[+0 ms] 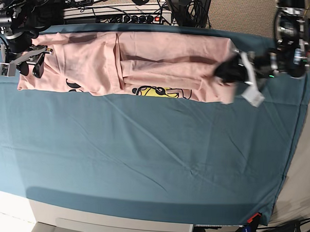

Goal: Fold the T-shirt properly
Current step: 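Drag the shirt end with the left gripper toward the right gripper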

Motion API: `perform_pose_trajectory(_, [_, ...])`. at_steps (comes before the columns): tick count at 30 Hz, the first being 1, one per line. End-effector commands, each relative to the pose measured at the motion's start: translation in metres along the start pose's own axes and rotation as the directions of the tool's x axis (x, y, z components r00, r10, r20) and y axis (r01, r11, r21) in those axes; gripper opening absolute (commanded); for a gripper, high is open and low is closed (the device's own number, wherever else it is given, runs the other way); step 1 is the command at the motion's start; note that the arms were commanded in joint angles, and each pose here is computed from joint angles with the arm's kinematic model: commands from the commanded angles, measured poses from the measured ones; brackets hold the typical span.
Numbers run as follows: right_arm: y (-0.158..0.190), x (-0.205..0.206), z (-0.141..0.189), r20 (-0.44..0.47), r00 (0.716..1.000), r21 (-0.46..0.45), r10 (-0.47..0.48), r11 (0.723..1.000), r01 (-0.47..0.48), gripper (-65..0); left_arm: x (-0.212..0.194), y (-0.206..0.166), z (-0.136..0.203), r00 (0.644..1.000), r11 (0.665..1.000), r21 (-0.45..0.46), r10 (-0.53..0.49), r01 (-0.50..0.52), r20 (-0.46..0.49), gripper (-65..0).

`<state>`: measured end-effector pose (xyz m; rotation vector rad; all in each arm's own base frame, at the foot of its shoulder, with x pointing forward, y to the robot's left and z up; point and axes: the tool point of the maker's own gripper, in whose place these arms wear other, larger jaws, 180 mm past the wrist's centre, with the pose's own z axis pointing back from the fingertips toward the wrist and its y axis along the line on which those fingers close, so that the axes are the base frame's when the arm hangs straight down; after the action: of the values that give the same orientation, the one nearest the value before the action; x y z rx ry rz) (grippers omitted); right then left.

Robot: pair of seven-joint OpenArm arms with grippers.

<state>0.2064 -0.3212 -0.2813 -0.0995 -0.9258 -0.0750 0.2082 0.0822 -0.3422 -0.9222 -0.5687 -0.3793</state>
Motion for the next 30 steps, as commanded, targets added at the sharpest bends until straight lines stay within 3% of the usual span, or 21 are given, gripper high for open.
perform_pose_trajectory(1, [-0.001, 0.015, 0.003, 0.054, 0.998, -0.003, 0.02, 1.0, -0.019, -35.8, 0.013, -0.01, -0.005, 0.999, 0.999, -0.036, -0.037, 0.038, 0.033, -65.0])
perform_pose_trajectory(9, [-0.019, 0.01, 0.004, 0.027, 1.0, -0.102, 0.009, 0.995, -0.006, -35.8, 0.025, -0.055, -0.062, 0.992, 0.978, -0.167, -0.125, 0.126, 0.018, -65.0])
perform_pose_trajectory(15, [-0.021, 0.011, 0.004, 0.035, 0.999, -0.108, 0.003, 0.994, 0.0, -35.9, 0.023, -0.09, -0.099, 0.986, 0.957, -0.24, -0.167, 0.163, 0.001, -65.0])
perform_pose_trajectory(23, [-0.02, 0.012, 0.004, 0.035, 0.999, -0.108, 0.003, 0.994, 0.001, -35.8, 0.035, -0.12, -0.127, 0.969, 0.929, -0.279, -0.247, 0.245, 0.029, -65.0])
perform_pose_trajectory(30, [-0.02, 0.012, 0.004, 0.039, 0.999, -0.106, 0.003, 0.994, 0.001, -35.9, 0.049, -0.125, -0.141, 0.969, 0.925, -0.287, -0.243, 0.248, 0.053, -65.0])
